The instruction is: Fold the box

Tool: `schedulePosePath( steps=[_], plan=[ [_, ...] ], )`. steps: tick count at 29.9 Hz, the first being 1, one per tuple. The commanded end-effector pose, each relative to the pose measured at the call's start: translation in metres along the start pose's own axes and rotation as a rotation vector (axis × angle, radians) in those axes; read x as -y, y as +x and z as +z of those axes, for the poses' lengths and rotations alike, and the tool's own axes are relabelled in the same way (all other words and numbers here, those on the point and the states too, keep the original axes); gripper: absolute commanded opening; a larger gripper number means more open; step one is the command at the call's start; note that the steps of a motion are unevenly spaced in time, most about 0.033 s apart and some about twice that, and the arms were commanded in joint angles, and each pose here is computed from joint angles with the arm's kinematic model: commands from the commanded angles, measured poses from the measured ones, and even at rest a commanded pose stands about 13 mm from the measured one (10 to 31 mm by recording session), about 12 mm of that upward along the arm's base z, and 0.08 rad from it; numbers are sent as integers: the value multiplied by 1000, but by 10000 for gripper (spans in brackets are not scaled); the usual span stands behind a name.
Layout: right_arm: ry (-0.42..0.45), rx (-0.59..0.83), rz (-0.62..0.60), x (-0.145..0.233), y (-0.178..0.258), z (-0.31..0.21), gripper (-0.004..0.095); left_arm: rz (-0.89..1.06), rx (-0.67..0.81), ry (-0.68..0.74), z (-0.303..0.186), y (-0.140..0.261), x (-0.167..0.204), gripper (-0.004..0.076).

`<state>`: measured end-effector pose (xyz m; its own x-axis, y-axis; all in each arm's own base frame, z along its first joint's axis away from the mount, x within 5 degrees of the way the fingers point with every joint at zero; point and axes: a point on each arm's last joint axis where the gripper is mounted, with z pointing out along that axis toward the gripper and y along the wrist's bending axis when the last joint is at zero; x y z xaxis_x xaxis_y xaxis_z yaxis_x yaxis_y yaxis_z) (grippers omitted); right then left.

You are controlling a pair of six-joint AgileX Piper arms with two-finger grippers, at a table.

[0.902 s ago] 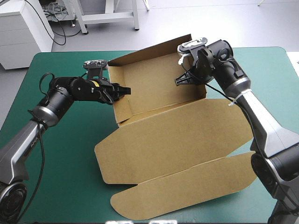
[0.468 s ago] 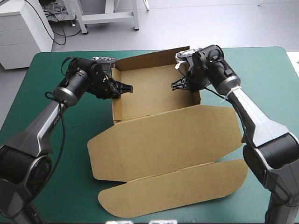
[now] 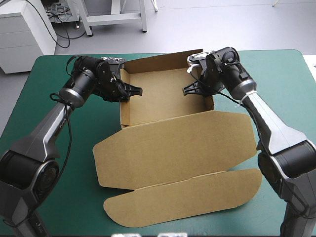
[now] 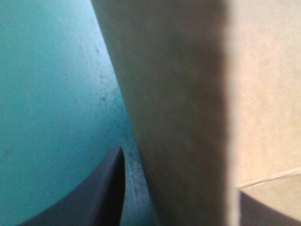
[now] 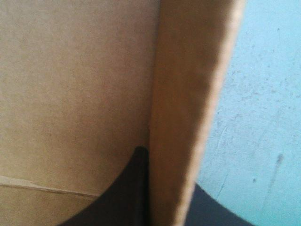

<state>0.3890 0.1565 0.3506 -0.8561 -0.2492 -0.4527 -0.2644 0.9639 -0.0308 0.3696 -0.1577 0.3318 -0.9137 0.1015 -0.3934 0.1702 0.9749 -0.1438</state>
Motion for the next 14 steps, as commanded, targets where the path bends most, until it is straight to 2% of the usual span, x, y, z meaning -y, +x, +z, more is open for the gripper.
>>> schedulePosePath(
  steps=[1,7,14],
  plan=[
    [-107,107,-46,-12,-2,-47,-18,170,22,115,-18,4,22,-3],
    [-107,107,-48,-12,-2,-47,-18,166,45,226,-20,3,32,25],
    [-107,107,-48,-12,-2,-47,-18,170,30,220,-20,4,31,1]
  ],
)
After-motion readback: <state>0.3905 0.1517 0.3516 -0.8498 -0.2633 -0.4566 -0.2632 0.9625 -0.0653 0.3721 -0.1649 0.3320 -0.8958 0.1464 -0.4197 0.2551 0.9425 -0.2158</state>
